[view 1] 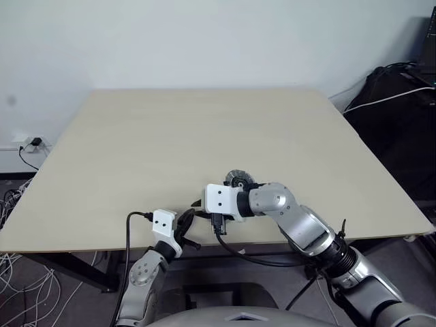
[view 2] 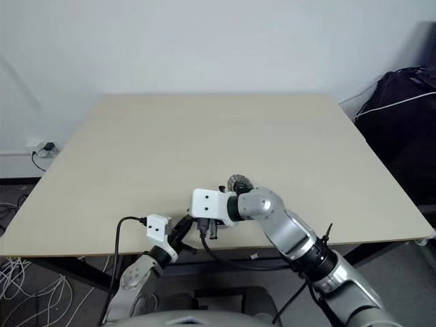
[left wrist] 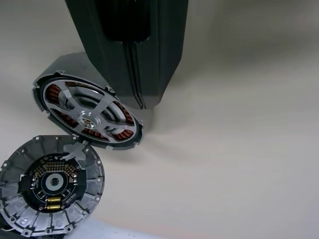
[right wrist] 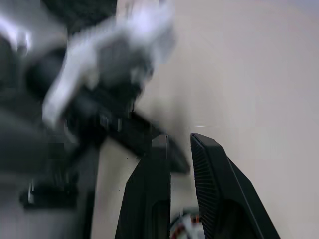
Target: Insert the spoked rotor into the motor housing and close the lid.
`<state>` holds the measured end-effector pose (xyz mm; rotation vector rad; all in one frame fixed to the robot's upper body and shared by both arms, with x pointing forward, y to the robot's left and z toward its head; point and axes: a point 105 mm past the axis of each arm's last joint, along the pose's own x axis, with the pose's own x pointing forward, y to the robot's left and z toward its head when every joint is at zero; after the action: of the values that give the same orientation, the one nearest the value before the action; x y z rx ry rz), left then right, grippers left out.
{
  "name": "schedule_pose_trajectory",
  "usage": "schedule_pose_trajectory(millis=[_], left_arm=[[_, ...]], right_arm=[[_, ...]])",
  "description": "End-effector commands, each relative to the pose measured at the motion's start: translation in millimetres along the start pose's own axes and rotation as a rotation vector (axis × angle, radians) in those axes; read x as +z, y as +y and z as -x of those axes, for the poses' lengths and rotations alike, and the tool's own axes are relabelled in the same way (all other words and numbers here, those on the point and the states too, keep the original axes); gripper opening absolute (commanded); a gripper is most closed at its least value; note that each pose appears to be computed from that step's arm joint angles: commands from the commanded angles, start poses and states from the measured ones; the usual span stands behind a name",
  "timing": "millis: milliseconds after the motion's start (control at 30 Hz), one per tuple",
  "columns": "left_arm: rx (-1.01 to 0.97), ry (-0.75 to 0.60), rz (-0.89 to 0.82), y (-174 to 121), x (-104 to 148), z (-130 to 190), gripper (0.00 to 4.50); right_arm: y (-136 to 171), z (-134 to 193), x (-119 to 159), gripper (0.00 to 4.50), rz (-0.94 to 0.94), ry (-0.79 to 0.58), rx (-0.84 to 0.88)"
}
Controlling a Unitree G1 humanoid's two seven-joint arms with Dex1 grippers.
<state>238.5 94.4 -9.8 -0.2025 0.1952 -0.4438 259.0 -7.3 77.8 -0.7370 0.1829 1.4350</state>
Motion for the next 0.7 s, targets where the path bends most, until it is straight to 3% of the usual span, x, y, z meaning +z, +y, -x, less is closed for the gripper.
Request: schedule_pose_trajectory(millis=[33,300,700], left_arm=[[-0.008,-0.046,0.001,-0.5,11.2,-2.7,0.00],[0.002,-0.047,0.004,1.2,10.9,-2.3,0.00],[0.012,-0.049,0.012,3.3,9.1,-1.9,0.00]], right_arm=[[-7.0,2.5,-5.0,0.79,0.090,0.047,0.023],[-4.2,7.2,-39.5,0.79,0.213,0.232,0.152],[-7.3,17.5,-57.3,0.79,0.267,0.327,0.227]])
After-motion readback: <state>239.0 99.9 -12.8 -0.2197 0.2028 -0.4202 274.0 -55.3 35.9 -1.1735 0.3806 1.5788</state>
